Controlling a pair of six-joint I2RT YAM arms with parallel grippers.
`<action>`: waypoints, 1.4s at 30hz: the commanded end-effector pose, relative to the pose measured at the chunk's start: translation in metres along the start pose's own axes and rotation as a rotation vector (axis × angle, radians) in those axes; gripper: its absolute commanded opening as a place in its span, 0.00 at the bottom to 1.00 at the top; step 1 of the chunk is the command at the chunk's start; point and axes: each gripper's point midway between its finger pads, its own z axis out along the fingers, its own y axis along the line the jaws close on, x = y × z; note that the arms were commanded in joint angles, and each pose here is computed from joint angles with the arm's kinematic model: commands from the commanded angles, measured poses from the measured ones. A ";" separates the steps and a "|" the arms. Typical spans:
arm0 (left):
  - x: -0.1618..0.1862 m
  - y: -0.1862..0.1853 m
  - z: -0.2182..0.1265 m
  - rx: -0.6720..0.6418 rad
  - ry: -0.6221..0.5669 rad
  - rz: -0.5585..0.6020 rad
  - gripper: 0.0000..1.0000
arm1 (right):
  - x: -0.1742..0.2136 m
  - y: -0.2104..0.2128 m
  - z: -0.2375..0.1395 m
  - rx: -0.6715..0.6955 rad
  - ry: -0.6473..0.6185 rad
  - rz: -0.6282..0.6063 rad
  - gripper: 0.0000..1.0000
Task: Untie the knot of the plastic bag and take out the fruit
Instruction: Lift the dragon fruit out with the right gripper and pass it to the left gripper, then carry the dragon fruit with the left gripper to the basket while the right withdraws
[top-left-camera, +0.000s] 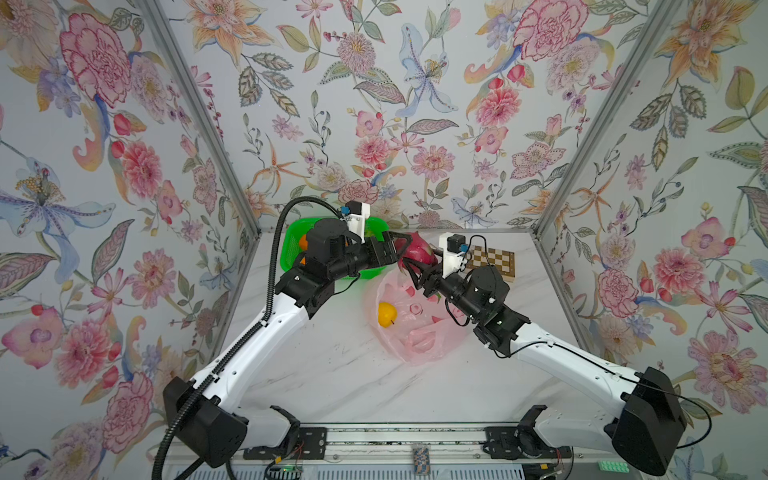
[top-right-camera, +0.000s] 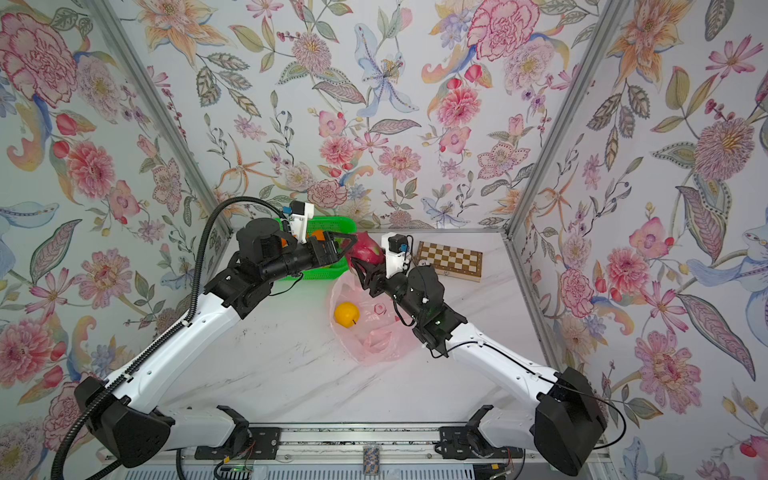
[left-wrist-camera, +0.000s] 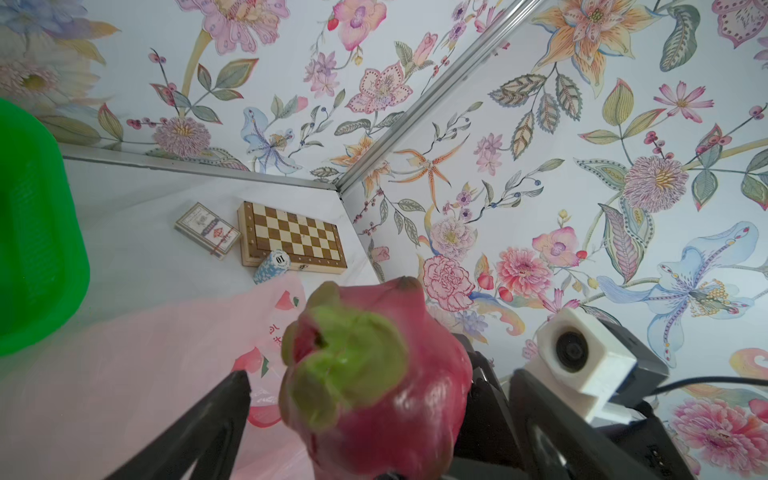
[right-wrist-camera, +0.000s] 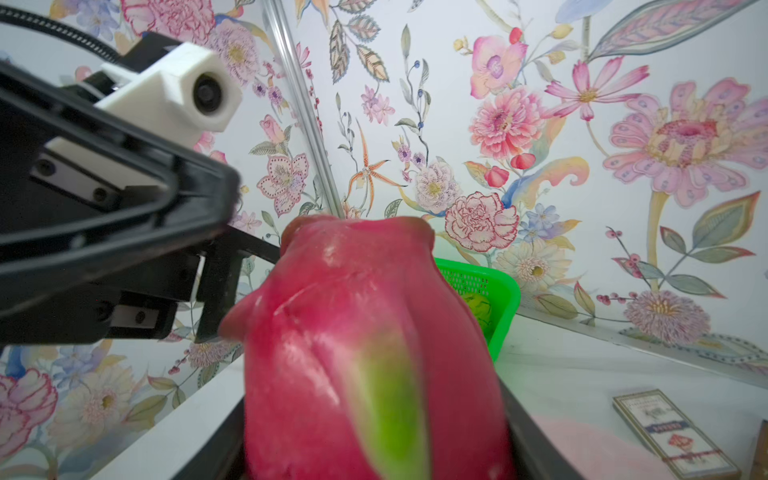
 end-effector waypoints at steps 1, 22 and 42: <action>0.015 -0.011 0.010 0.052 0.091 -0.067 0.99 | -0.012 0.018 0.003 -0.055 -0.025 -0.104 0.44; -0.002 -0.008 0.006 0.026 0.005 0.016 0.52 | -0.003 0.022 -0.009 -0.034 -0.044 0.001 0.84; -0.115 0.172 0.011 -0.343 -0.187 -0.089 0.41 | 0.014 0.025 -0.030 -0.034 0.117 0.152 0.99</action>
